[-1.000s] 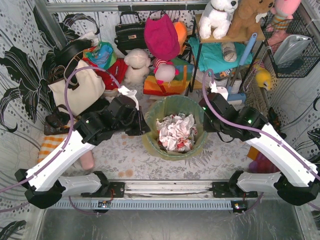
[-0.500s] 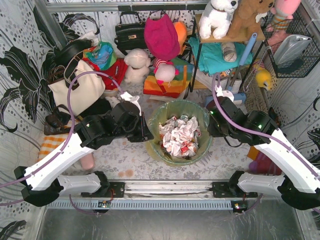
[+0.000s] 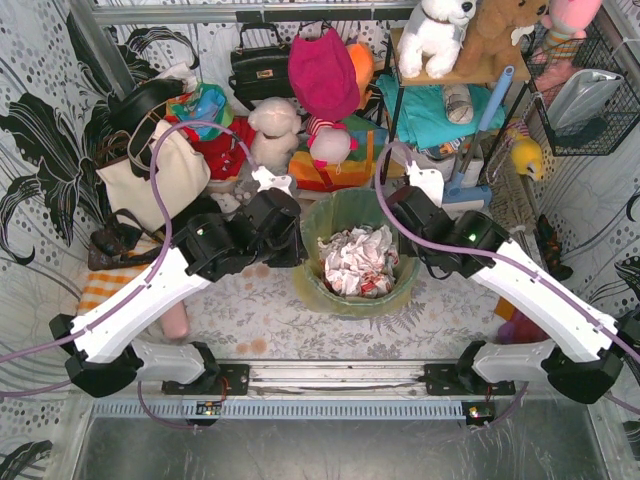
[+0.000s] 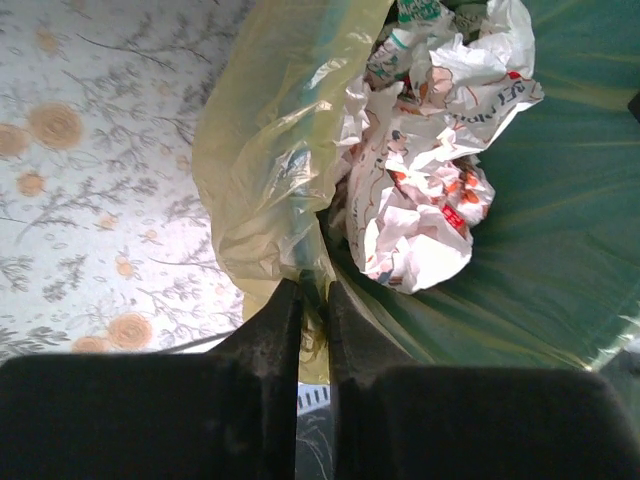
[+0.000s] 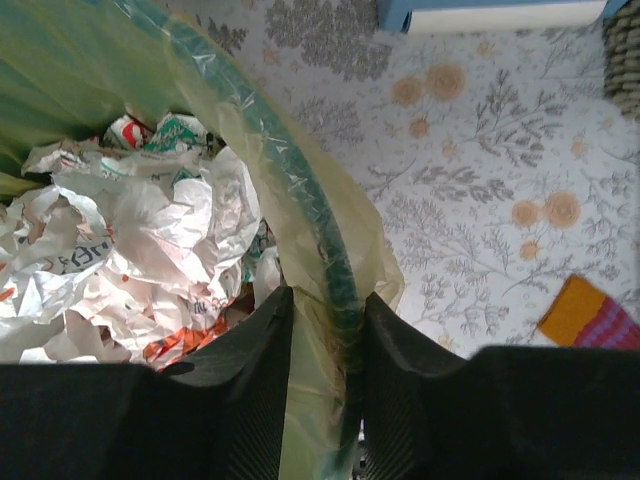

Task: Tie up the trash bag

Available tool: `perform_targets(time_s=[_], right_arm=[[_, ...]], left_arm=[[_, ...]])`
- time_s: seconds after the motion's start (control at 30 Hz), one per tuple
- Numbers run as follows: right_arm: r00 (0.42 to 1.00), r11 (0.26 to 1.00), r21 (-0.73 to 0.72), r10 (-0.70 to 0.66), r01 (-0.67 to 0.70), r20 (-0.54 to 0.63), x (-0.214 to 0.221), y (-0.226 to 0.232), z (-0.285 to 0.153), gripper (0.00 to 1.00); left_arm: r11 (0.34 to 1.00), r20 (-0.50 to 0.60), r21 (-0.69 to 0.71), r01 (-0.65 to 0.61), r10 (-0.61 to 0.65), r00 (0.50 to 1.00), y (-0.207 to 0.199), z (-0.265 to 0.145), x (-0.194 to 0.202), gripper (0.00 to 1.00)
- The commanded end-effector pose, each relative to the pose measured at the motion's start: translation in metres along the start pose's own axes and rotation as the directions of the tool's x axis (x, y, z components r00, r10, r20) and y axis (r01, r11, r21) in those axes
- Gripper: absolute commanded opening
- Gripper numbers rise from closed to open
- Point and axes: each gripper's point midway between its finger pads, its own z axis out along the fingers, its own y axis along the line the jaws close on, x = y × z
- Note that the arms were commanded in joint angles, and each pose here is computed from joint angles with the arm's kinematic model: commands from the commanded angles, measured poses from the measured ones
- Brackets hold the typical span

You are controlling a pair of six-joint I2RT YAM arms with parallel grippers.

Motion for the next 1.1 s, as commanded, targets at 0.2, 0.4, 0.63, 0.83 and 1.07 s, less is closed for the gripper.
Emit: perform_targets(time_s=[0.2, 0.4, 0.63, 0.83, 1.07], right_arm=[[0.988, 0.995, -0.095, 0.025, -0.01, 0.151, -0.044, 0.051, 0.031, 0.43], [0.984, 0.979, -0.195, -0.023, 0.058, 0.175, -0.052, 0.07, 0.032, 0.62], [0.972, 0.984, -0.172, -0.003, 0.044, 0.235, -0.084, 0.049, 0.003, 0.86], [0.953, 0.992, -0.126, 0.049, -0.011, 0.3, -0.093, 0.011, -0.03, 0.9], [0.943, 0.985, -0.031, 0.17, -0.168, 0.287, -0.056, -0.04, -0.041, 0.87]], left_arm=[[0.998, 0.033, 0.004, -0.066, 0.066, 0.997, -0.002, 0.0, -0.011, 0.39], [0.999, 0.081, -0.011, -0.051, 0.051, 0.995, 0.004, -0.013, -0.022, 0.5], [1.0, 0.26, 0.0, -0.021, 0.02, 0.965, 0.002, -0.03, -0.068, 0.64], [1.0, 0.464, 0.001, -0.019, 0.017, 0.885, -0.005, -0.039, -0.123, 0.67], [0.994, 0.497, -0.111, -0.015, 0.069, 0.865, 0.014, -0.026, -0.133, 0.67]])
